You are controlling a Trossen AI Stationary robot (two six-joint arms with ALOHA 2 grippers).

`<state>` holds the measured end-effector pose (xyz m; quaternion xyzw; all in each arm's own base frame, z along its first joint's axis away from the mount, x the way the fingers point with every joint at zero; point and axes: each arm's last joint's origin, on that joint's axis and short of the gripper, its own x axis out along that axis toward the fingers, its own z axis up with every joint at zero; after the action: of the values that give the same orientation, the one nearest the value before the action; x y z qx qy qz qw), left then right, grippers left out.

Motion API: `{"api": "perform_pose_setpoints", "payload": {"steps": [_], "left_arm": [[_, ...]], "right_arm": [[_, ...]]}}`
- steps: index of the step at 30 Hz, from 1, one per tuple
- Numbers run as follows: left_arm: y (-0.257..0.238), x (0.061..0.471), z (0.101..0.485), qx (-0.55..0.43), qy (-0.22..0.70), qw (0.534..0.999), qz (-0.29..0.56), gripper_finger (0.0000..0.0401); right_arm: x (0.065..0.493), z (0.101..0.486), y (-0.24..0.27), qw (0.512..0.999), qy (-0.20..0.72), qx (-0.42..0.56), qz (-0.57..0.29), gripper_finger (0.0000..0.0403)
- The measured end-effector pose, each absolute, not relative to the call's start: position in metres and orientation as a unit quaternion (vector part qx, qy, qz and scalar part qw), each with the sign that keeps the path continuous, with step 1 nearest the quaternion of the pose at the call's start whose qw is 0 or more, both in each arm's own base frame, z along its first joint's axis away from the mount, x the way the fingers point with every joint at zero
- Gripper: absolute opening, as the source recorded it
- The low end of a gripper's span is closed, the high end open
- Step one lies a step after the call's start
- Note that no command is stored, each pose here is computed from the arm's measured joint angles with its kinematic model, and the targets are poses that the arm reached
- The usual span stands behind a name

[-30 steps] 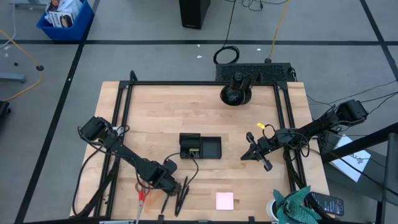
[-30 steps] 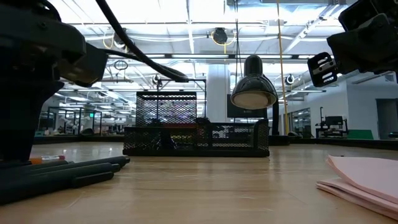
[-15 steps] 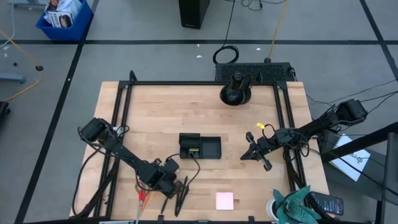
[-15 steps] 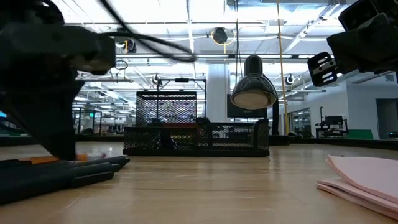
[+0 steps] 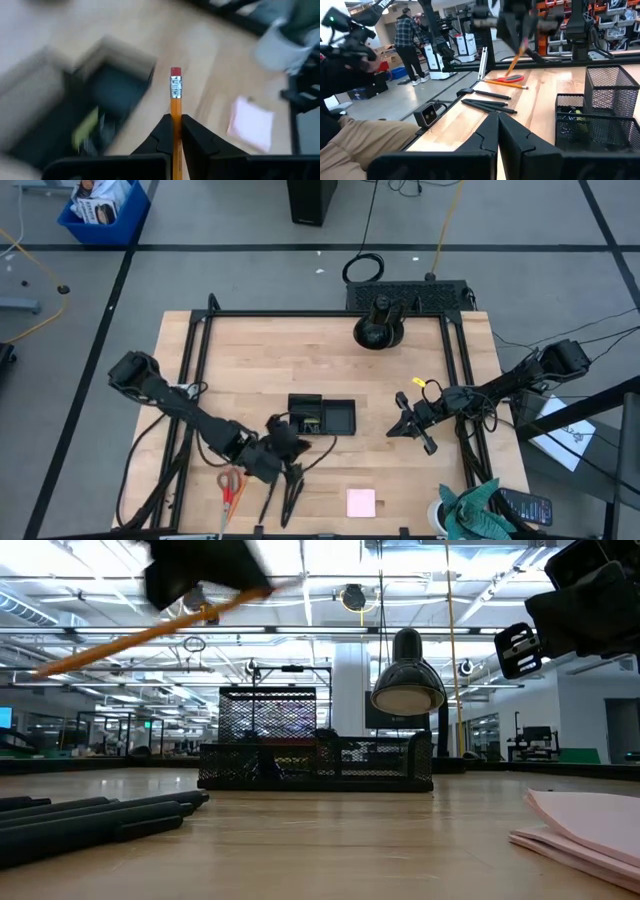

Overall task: Pick and place office supplies into organizer
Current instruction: Put the yellow pencil into the black desk organizer

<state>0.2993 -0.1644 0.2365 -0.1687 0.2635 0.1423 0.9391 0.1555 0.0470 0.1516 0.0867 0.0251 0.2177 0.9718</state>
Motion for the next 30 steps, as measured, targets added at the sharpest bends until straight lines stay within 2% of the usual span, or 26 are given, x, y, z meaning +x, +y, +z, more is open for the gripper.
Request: {"api": "perform_pose_setpoints", "payload": {"steps": [4,10,16,24,30], "left_arm": [[-0.150,0.315,0.270,-0.091,0.171,0.977,0.085,0.0014],[-0.119,0.333,0.293,0.004,0.099,0.995,0.029,0.0012],[-0.091,0.343,0.290,0.054,0.112,0.992,-0.009,0.0028],[-0.049,0.347,0.288,0.077,0.141,0.981,-0.108,0.0029],[-0.021,0.334,0.308,0.088,0.112,0.980,-0.136,0.0030]], "right_arm": [[0.156,0.152,0.047,0.972,0.022,0.087,0.218,0.0000],[0.156,0.154,0.047,0.972,0.012,0.087,0.219,0.0000],[0.155,0.157,0.047,0.971,0.001,0.095,0.221,0.0000],[0.155,0.159,0.047,0.968,-0.007,0.110,0.223,0.0000],[0.155,0.160,0.047,0.967,-0.008,0.120,0.225,0.0000]]}}
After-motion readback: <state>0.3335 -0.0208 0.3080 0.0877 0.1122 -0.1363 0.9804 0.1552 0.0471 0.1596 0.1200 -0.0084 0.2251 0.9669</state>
